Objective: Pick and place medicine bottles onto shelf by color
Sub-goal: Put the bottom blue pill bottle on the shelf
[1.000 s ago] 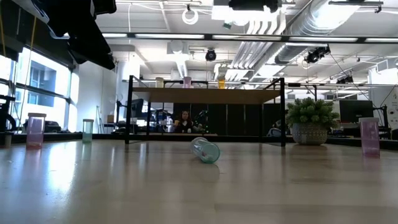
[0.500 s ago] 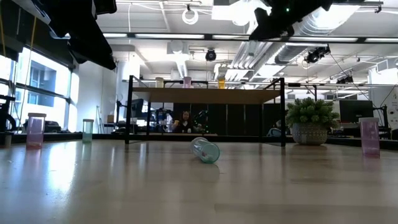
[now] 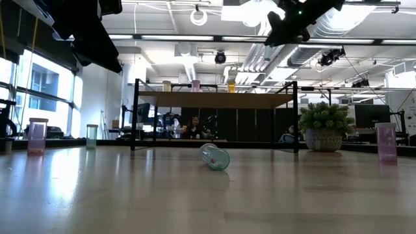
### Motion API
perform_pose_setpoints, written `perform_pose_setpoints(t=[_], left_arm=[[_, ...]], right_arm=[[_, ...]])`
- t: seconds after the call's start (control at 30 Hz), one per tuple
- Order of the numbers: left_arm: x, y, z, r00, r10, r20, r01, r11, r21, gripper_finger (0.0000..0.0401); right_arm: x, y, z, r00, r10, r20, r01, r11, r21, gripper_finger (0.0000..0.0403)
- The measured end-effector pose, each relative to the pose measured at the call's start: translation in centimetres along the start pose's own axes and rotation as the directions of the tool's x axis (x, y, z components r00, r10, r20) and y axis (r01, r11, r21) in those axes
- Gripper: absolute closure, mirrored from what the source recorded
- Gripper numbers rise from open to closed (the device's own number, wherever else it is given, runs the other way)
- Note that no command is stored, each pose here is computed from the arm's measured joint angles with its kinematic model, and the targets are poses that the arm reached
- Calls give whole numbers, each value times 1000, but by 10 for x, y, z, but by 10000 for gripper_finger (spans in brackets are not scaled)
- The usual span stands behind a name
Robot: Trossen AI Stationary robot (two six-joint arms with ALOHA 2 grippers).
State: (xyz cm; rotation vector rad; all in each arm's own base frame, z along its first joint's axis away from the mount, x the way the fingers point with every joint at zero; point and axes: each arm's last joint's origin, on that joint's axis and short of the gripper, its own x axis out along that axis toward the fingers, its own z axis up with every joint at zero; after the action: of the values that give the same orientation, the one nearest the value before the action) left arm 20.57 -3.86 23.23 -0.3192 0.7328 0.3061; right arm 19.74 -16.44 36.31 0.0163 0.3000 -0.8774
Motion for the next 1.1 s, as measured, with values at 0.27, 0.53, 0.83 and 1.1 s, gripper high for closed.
perform_pose_setpoints(t=[0.27, 0.53, 0.83, 1.1], left_arm=[[0, 0, 0, 1000, 0, 0, 0, 1000, 0, 192], [0, 0, 0, 1000, 0, 0, 0, 1000, -1, 192], [0, 0, 0, 1000, 0, 0, 0, 1000, -3, 192], [0, 0, 0, 1000, 0, 0, 0, 1000, -2, 192]], right_arm=[[24, 9, -20, 985, 75, -158, -72, 997, 25, 303], [50, 17, -42, 952, 121, -282, -115, 993, 39, 303], [70, 23, -59, 927, 125, -355, -121, 992, 33, 303], [70, 22, -60, 924, 102, -370, -99, 995, 28, 303]])
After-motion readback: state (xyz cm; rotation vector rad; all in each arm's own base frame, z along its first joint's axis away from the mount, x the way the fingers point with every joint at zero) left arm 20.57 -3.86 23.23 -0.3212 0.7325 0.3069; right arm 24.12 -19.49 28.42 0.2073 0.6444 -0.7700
